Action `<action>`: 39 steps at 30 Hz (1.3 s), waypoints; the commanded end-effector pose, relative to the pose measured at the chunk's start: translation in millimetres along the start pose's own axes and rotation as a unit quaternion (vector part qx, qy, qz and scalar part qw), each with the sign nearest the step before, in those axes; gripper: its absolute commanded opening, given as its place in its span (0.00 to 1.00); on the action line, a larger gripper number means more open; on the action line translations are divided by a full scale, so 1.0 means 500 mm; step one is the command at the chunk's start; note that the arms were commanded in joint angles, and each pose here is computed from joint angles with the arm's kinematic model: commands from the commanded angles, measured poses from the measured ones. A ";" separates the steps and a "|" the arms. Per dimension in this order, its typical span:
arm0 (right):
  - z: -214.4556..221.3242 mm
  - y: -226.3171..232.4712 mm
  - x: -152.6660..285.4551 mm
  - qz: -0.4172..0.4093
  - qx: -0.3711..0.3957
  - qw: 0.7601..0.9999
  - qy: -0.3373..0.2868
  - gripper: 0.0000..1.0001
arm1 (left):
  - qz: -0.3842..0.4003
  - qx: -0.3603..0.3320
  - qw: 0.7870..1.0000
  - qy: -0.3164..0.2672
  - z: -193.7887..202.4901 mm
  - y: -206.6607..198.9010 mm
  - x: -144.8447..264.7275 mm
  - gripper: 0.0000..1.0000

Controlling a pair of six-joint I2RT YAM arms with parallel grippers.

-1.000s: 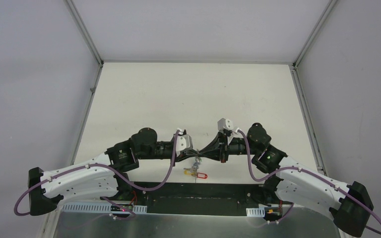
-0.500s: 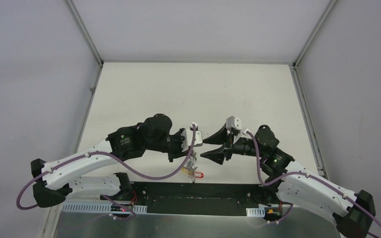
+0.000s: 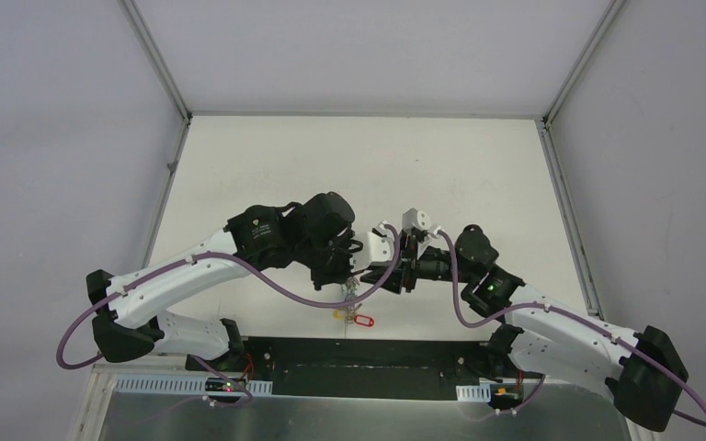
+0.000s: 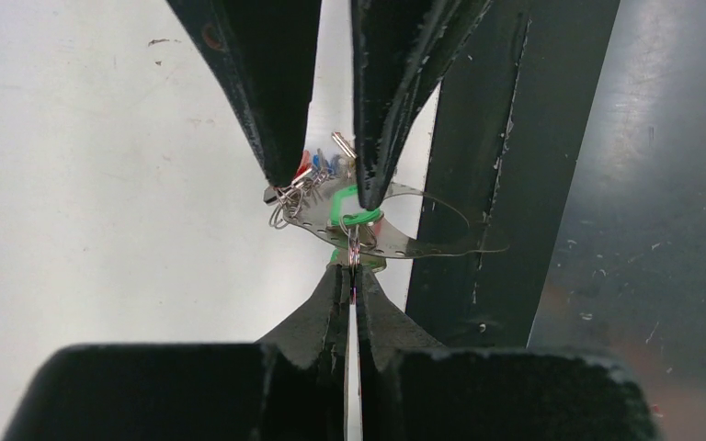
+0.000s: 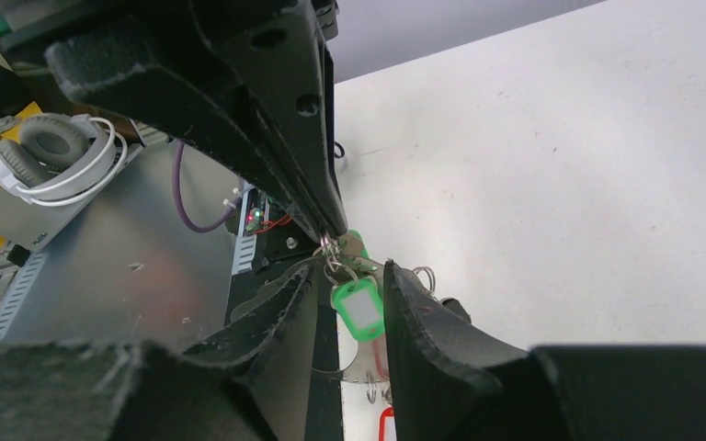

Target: Put the keys on the keyring

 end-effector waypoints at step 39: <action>-0.008 0.007 -0.056 -0.074 -0.004 0.996 -0.040 0.21 | -0.006 -0.012 0.995 -0.102 -0.025 -0.012 0.029 0.00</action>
Point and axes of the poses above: each gripper's point midway between its finger pads, its own x axis back along the fingers, its own y axis along the line the jaws close on, z = x × y, the point moved 9 cm from there along x, back along the fingers, and after that the axes turned 1 degree about x, right-handed, at the moved point
